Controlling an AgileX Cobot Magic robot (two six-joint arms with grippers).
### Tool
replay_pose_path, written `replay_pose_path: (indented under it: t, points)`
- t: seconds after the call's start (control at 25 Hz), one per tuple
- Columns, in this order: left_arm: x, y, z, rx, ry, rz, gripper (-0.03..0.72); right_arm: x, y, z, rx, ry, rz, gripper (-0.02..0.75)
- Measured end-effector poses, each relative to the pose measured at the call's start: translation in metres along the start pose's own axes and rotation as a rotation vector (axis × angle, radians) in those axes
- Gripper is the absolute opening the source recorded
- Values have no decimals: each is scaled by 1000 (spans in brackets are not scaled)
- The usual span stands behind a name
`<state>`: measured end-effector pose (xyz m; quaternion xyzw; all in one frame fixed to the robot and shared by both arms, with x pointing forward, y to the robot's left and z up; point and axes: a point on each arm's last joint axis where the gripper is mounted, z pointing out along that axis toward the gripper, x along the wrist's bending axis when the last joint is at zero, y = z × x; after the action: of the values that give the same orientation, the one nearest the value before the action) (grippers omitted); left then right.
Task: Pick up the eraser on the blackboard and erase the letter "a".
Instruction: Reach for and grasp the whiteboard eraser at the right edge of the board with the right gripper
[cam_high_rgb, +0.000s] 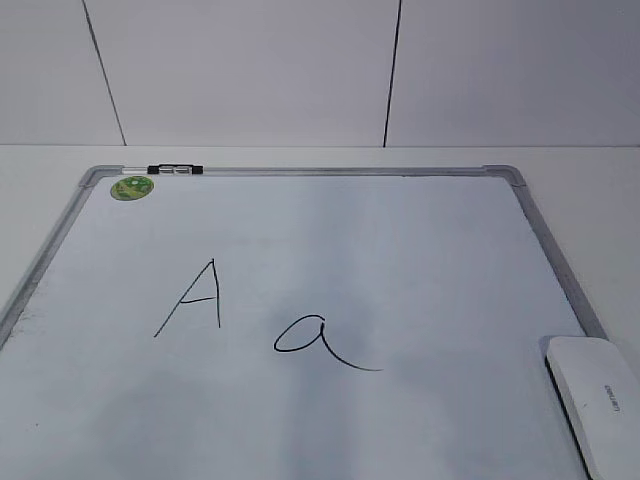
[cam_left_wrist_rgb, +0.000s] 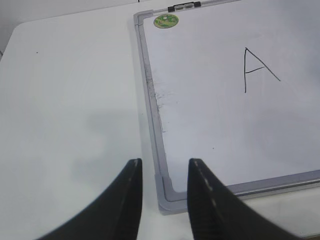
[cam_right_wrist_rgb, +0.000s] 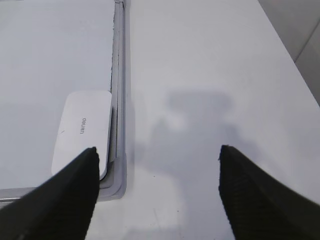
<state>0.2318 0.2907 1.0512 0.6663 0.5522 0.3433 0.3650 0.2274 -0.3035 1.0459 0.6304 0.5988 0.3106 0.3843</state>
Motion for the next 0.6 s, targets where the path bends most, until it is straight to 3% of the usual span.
replay_pose_path:
  t: [0.6]
  points:
    - [0, 0, 0, 0, 0, 0, 235, 0, 0, 0, 0, 0, 0, 592]
